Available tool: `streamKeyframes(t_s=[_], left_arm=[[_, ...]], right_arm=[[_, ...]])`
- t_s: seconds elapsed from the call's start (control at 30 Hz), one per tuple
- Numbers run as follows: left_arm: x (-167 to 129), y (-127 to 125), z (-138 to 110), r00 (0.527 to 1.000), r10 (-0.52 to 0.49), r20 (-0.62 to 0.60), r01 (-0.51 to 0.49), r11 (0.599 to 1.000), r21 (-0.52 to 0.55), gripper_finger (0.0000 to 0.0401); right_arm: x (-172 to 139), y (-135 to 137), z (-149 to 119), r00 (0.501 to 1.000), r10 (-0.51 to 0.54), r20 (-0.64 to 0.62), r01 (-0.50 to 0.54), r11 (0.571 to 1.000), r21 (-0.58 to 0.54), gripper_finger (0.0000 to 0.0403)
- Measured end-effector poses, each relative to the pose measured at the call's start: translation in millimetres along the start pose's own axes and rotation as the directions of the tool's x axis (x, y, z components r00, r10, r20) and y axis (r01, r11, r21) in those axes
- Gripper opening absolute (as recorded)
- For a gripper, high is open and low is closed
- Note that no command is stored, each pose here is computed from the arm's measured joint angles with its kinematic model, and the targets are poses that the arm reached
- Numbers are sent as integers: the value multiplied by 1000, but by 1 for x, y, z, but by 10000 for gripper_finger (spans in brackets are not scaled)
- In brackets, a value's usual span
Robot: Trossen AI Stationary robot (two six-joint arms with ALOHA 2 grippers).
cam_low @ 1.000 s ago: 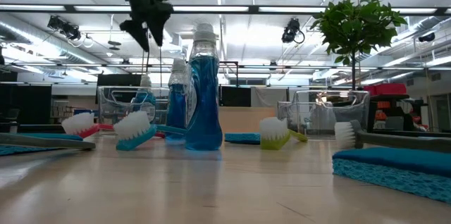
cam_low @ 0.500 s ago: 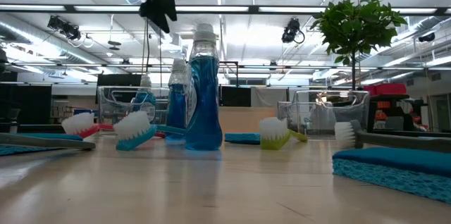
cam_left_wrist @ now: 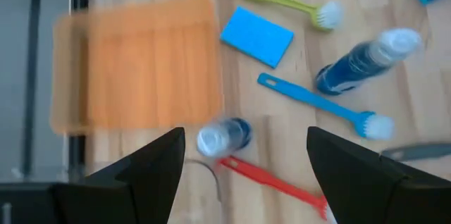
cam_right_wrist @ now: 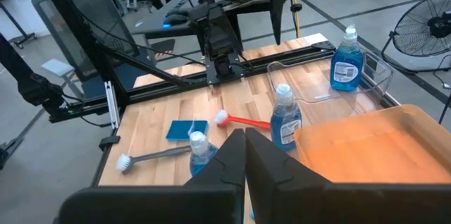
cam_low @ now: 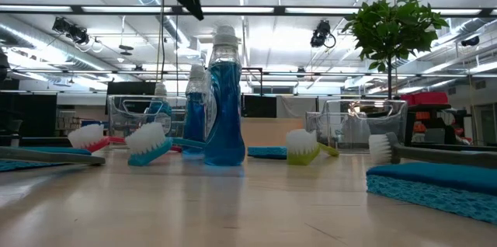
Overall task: Pick & Place Kitchen Sink Supplies
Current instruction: Put the dish soap into the left transparent bin
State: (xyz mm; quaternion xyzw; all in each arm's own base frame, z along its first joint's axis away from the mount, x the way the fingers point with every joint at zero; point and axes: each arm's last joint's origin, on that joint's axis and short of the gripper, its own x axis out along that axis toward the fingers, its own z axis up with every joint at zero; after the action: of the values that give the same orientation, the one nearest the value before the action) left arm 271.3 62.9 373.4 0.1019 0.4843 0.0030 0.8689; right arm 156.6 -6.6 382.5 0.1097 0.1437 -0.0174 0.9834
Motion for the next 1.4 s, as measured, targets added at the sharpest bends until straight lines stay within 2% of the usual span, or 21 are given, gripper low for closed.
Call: streamKeyframes(t_s=[0.13, 0.23, 0.47, 1.0, 1.23, 1.4], left_arm=[[1, -4, 3, 1000, -8, 16, 5, 984, 179, 298], [1, -5, 4, 1000, -9, 20, 4, 967, 255, 298], [13, 2, 4, 1000, -10, -15, 13, 970, 243, 298], [76, 11, 9, 983, -61, -172, 102, 965, 240, 298], [90, 11, 8, 975, -73, -211, 144, 929, 342, 298], [96, 12, 5, 960, -20, -280, 140, 898, 417, 298]], right_arm=[[0, 0, 0, 1000, 1, 0, -1, 1000, 0, 11], [0, 1, 0, 1000, 19, -4, -19, 1000, 0, 11], [0, 1, 0, 1000, 25, -5, -25, 1000, 0, 11], [0, 1, 0, 1000, 26, -1, -26, 1000, 0, 11], [0, 1, 0, 1000, 25, -1, -25, 1000, 0, 11], [0, 1, 0, 1000, 26, -1, -26, 1000, 0, 11]])
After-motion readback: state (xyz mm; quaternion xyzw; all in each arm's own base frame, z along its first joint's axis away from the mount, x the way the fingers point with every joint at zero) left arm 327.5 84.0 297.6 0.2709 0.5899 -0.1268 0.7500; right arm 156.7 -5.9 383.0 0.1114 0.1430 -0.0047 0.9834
